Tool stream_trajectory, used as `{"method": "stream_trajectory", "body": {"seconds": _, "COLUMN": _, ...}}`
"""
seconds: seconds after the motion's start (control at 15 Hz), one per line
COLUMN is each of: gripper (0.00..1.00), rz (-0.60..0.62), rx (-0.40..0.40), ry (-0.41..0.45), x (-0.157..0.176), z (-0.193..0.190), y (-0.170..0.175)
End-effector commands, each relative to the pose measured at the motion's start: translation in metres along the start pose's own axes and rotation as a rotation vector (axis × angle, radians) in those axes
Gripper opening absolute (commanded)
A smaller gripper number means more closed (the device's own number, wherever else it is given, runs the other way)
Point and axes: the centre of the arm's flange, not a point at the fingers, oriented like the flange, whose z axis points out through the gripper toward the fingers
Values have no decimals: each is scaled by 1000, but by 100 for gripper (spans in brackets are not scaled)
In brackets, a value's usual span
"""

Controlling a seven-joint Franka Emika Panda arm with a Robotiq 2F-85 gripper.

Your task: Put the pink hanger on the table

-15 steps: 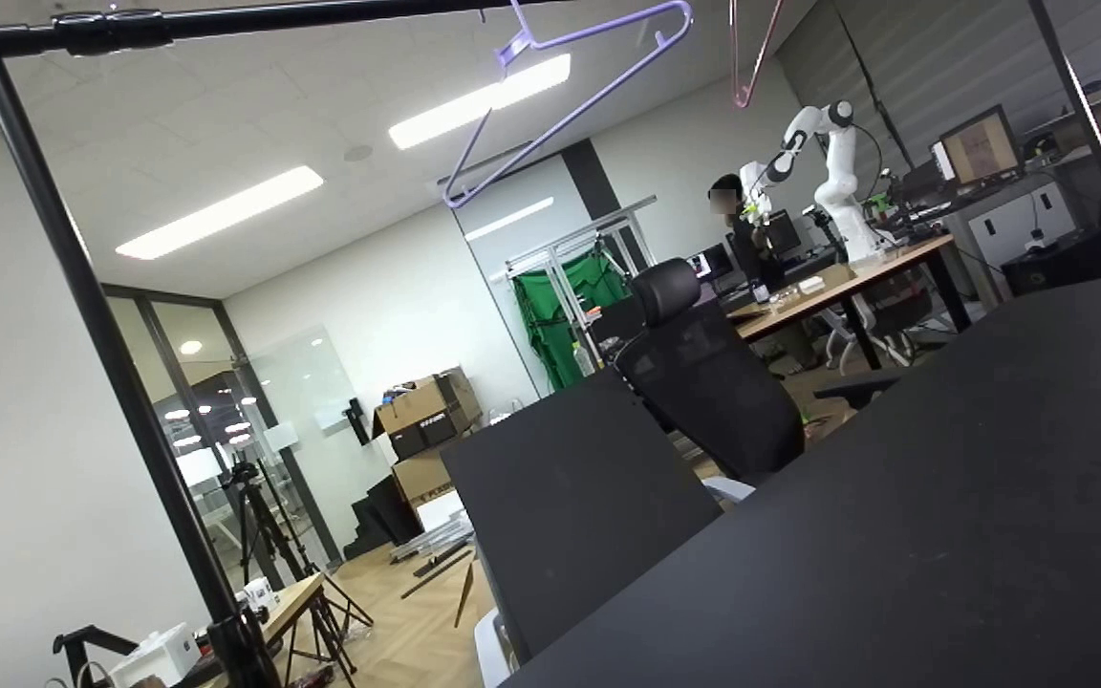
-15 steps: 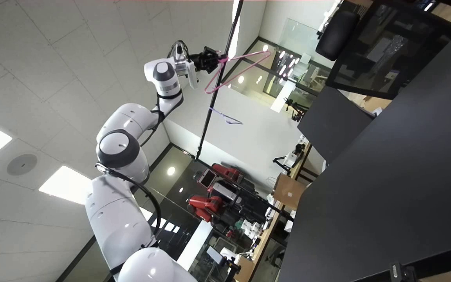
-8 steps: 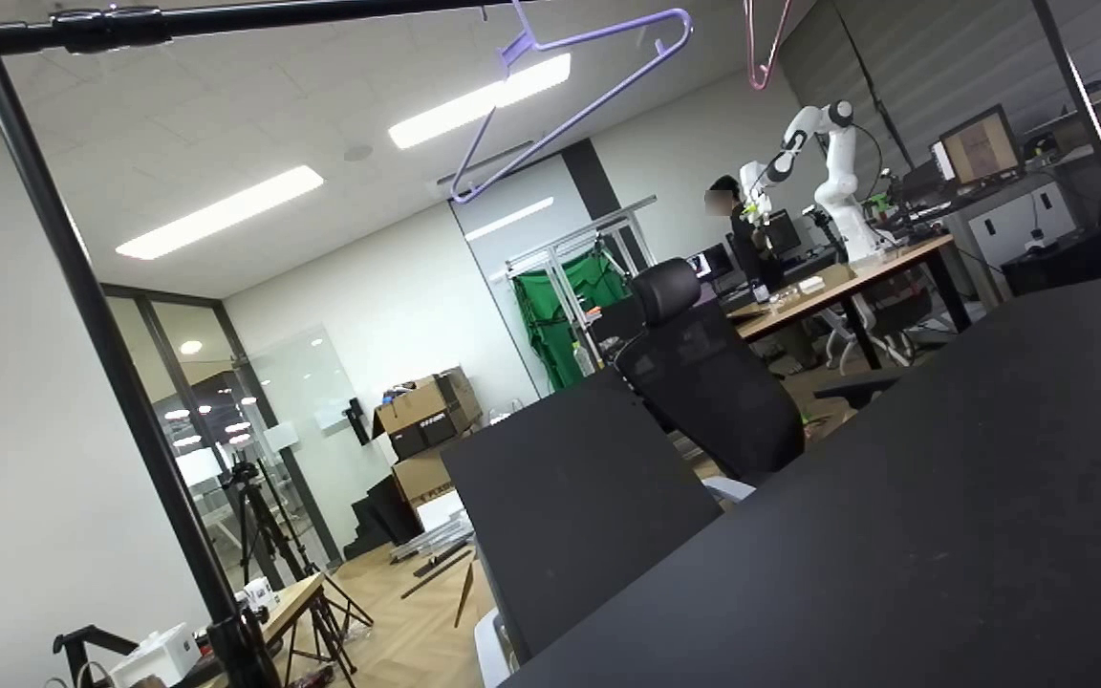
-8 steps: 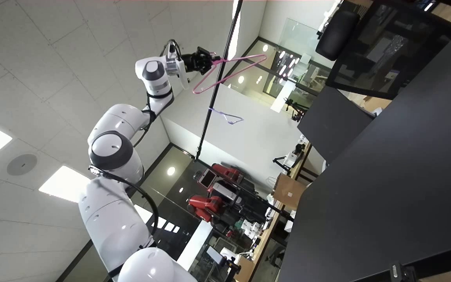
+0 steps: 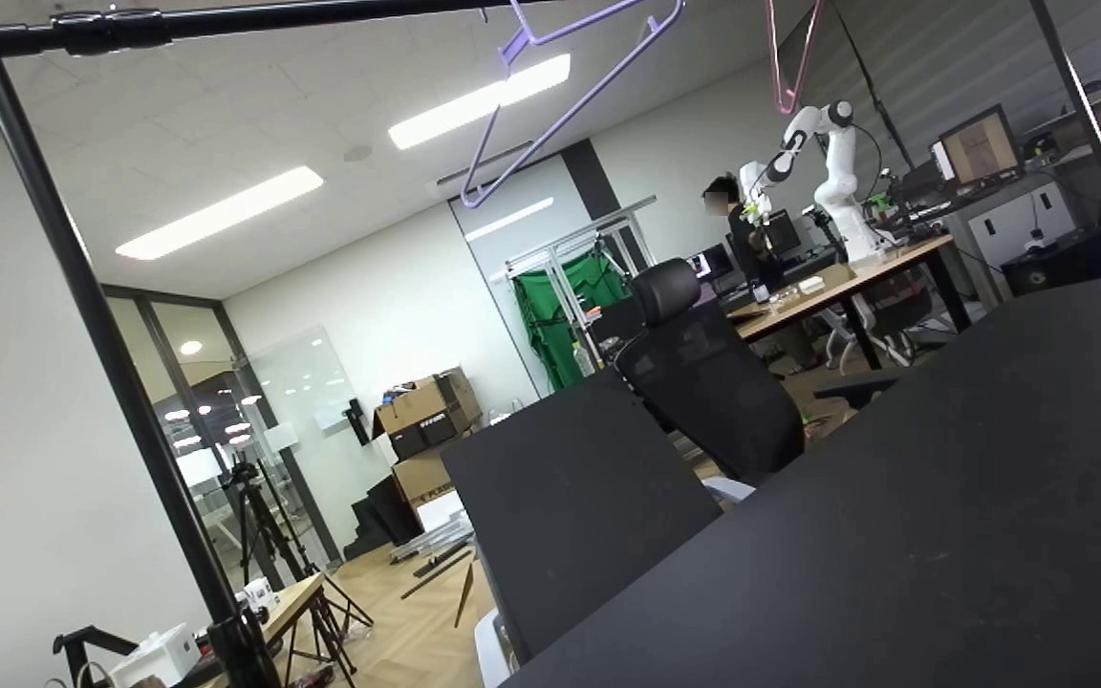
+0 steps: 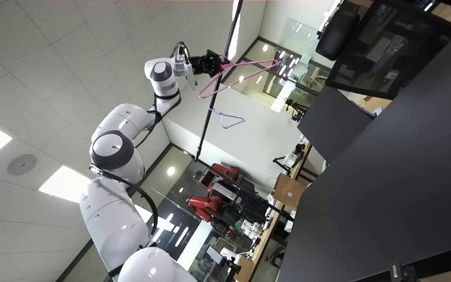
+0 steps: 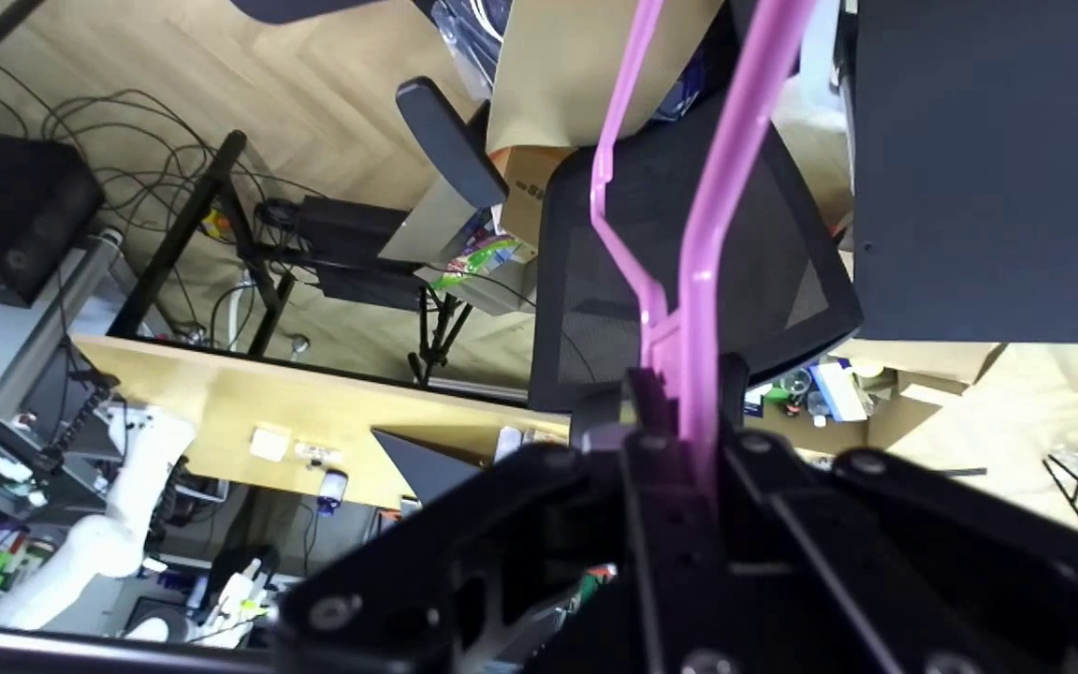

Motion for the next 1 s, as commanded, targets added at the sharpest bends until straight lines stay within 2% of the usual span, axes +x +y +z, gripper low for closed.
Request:
{"method": "stream_trajectory", "body": {"seconds": 0.0, "gripper": 2, "rz": 84, "rx": -59, "ry": -15, "x": -21, "z": 38, "y": -2}}
{"method": "stream_trajectory", "body": {"seconds": 0.2, "gripper": 2, "rz": 109, "rx": -127, "ry": -24, "x": -26, "z": 92, "y": -3}}
{"method": "stream_trajectory", "body": {"seconds": 0.53, "gripper": 2, "rz": 143, "rx": -285, "ry": 14, "x": -37, "z": 200, "y": 3}}
{"method": "stream_trajectory", "body": {"seconds": 0.93, "gripper": 2, "rz": 159, "rx": -518, "ry": -57, "x": -70, "z": 332, "y": 20}}
